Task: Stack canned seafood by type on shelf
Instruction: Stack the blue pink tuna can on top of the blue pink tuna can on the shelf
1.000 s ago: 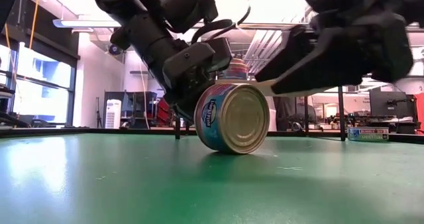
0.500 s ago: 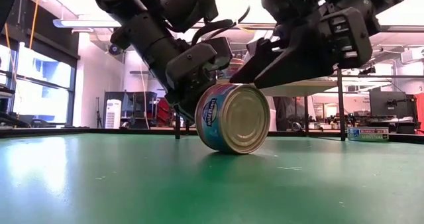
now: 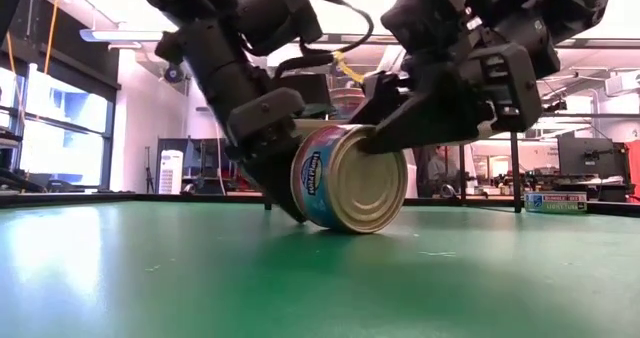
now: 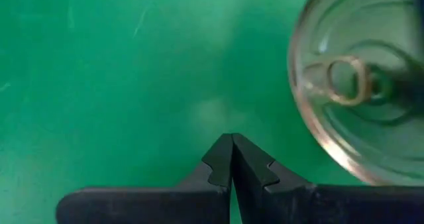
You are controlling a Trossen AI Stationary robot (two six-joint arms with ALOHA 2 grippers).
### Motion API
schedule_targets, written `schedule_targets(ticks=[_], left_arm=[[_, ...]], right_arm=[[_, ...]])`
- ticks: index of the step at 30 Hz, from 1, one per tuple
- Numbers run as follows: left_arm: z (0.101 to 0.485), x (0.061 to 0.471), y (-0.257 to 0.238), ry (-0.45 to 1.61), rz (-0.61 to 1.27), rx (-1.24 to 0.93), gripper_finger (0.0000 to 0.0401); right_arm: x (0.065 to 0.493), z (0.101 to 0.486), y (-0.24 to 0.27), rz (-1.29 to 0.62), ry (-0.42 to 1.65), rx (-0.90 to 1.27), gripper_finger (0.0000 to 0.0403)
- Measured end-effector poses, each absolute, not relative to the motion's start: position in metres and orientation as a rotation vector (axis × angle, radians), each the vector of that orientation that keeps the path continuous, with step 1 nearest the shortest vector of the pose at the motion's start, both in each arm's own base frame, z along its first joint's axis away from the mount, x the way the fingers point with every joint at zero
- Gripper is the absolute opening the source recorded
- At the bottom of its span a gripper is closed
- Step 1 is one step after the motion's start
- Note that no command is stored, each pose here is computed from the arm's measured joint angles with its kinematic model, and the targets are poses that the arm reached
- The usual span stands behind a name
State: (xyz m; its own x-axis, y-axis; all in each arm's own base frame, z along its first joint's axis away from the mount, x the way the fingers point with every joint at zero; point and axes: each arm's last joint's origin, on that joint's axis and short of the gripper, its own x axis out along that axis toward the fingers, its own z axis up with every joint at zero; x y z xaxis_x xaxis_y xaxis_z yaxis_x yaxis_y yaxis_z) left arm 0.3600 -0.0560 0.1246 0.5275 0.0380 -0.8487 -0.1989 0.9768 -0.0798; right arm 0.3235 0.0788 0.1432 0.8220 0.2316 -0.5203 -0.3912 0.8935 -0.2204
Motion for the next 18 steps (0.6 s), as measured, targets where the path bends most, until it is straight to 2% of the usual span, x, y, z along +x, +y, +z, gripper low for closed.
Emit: schedule_targets(ticks=[5, 10, 14, 18], left_arm=[[0.130, 0.345, -0.058, 1.105, 0.250, -0.139, 0.0000], [0.132, 0.324, -0.069, 1.211, 0.369, -0.073, 0.0000], [0.128, 0.312, -0.083, 1.220, 0.425, -0.012, 0.0000], [0.119, 0.302, -0.093, 1.152, 0.465, -0.011, 0.0000]], right_arm=[[0.324, 0.144, 0.079, 0.335, 0.499, -0.318, 0.0186], [0.326, 0.153, 0.088, 0.240, 0.547, -0.336, 0.0186], [0.324, 0.179, 0.104, 0.128, 0.582, -0.510, 0.0186], [0.315, 0.213, 0.113, -0.073, 0.624, -0.751, 0.0186]])
